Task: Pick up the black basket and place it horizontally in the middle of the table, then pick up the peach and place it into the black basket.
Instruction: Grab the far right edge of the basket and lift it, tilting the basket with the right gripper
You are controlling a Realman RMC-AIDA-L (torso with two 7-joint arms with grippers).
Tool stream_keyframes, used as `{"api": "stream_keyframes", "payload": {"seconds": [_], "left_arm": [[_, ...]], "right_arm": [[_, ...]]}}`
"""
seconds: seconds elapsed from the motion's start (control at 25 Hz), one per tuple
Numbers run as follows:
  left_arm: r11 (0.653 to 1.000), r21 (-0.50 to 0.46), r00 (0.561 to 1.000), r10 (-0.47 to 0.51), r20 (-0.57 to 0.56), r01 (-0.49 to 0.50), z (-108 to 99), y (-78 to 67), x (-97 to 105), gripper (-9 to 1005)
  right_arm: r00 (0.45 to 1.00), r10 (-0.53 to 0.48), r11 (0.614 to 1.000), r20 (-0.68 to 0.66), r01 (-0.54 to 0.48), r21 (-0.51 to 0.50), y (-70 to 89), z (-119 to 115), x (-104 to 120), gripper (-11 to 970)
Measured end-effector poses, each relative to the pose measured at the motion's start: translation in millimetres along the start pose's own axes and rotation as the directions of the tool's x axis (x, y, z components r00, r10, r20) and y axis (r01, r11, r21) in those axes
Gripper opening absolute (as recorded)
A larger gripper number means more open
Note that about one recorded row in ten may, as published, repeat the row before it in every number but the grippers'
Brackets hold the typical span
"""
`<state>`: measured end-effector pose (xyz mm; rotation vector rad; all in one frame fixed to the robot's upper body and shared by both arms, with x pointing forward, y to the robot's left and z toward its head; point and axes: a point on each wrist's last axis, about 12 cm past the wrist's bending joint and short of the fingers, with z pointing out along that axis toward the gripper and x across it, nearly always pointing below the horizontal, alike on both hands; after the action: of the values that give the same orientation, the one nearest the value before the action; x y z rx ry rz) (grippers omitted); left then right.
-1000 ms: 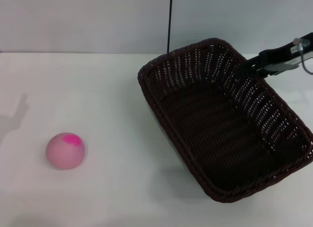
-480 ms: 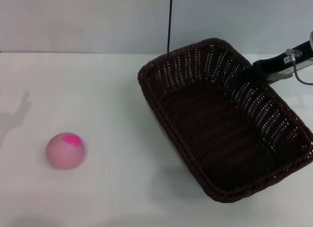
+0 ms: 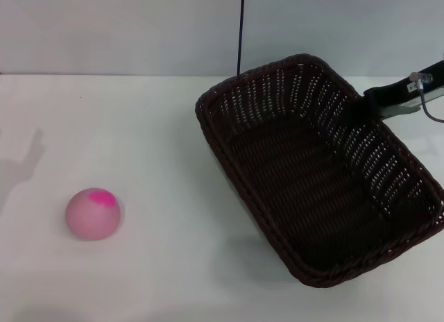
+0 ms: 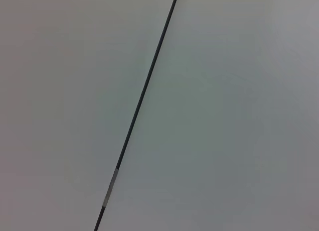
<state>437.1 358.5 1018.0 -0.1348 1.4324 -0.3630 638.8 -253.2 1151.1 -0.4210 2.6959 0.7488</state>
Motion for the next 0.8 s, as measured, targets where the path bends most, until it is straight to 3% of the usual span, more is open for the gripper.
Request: {"api": "stream_keyframes", "payload": {"seconds": [0.24,0.48,0.8], "left_arm": [[1.000,-0.002,1.000,-0.004,0.000,0.004,-0.2,-0.3,0.5,828],[1.000,0.001,1.000,-0.004,0.004,0.004,-0.4,-0.7,0.1,828],[1.000,0.005,1.000,-0.007,0.013,0.007,-9.0,0.4,-1.9,827]], "right_arm": [[1.000,-0.027,1.000,-0.002,0.027,-0.003,-0.8,2.5,1.2,264],[0.998,-0.069,0.998,-0.001,0.069,-0.006,0.2,2.8,0.4,153],[0.953,-0.303,0.953,0.003,0.303,0.015,20.7,-4.5,-22.7,174]]}}
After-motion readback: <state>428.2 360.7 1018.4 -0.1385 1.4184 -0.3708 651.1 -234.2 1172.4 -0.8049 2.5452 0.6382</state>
